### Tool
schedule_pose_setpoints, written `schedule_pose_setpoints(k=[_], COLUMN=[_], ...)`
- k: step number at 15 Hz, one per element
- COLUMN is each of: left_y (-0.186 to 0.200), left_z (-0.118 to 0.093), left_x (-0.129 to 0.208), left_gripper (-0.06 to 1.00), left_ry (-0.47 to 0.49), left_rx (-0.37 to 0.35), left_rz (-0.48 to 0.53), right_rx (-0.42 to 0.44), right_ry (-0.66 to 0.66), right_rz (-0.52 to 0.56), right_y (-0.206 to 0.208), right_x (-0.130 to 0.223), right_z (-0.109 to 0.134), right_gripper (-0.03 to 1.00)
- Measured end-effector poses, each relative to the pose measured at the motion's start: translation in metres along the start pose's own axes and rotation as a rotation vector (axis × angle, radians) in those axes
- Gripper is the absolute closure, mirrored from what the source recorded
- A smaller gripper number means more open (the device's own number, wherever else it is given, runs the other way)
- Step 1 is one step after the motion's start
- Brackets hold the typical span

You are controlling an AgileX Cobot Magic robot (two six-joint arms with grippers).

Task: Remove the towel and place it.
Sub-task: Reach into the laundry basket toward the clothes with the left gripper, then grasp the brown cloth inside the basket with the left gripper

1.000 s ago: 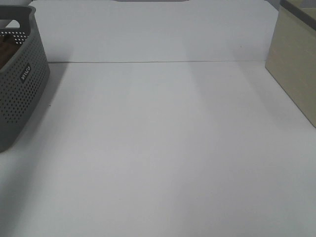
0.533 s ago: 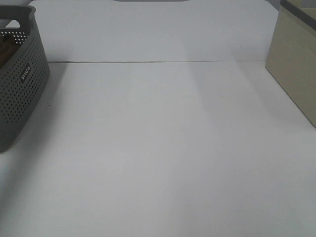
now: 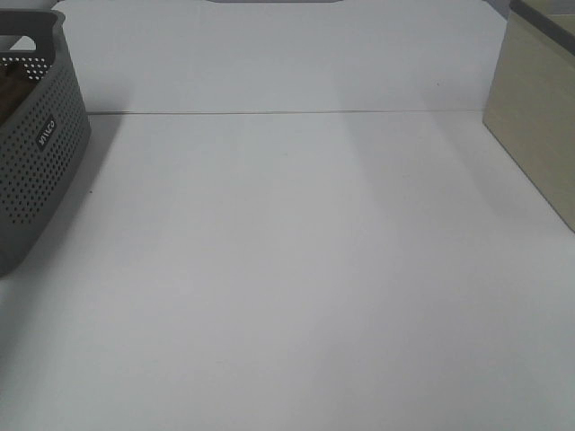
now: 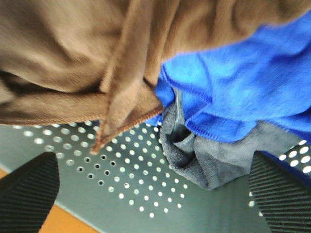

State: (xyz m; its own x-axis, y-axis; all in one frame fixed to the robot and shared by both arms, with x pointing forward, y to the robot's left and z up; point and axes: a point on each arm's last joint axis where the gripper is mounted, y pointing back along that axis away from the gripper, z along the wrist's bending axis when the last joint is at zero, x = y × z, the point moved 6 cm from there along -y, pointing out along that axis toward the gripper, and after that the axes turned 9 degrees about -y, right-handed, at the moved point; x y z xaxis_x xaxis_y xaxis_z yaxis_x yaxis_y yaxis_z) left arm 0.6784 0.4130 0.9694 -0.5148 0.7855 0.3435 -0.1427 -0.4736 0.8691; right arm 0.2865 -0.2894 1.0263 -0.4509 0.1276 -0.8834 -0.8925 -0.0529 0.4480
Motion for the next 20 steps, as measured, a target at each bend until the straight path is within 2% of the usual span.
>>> schedule_pose_setpoints(k=[2,4,9,14,15,16,17,18,19,20], left_y=[-0.012,-0.03,-0.039,-0.038,-0.038,-0.038,-0.038,-0.038,-0.038,-0.038], left_z=[0.002,0.011,0.023,0.014,0.014,0.014,0.014,0.014,0.015,0.016], left_x=[0.0,-0.015,-0.045,-0.041,-0.041,-0.041,-0.041,-0.04,-0.04,-0.04], left_gripper=[-0.05,-0.05,-0.05,0.0,0.04,0.12,0.23,0.48,0.6,0.67], left_ry=[-0.022,-0.05,0.022,-0.019,-0.021,-0.024,-0.024,-0.018,-0.003,0.016], left_rx=[0.005,-0.014,-0.013,0.05,0.052,0.054,0.054,0.053,0.05,0.044], left_rz=[0.006,-0.017,-0.157,-0.131,-0.13,-0.13,-0.13,-0.129,-0.126,-0.123], right_rx=[0.0,0.0,0.0,0.0,0.0,0.0,0.0,0.0,0.0,0.0], right_ry=[0.0,0.0,0.0,0.0,0.0,0.0,0.0,0.0,0.0,0.0], right_rz=[0.0,0.0,0.0,0.0,0.0,0.0,0.0,0.0,0.0,0.0], right_y=[0.0,0.0,0.0,0.0,0.0,0.0,0.0,0.0,0.0,0.0], right_x=[0.0,0.0,0.0,0.0,0.0,0.0,0.0,0.0,0.0,0.0], right_z=[0.0,0.0,0.0,0.0,0.0,0.0,0.0,0.0,0.0,0.0], right_gripper=[0.14,0.14,0.14,0.14,0.14,0.14,0.14,0.14,0.14,0.14])
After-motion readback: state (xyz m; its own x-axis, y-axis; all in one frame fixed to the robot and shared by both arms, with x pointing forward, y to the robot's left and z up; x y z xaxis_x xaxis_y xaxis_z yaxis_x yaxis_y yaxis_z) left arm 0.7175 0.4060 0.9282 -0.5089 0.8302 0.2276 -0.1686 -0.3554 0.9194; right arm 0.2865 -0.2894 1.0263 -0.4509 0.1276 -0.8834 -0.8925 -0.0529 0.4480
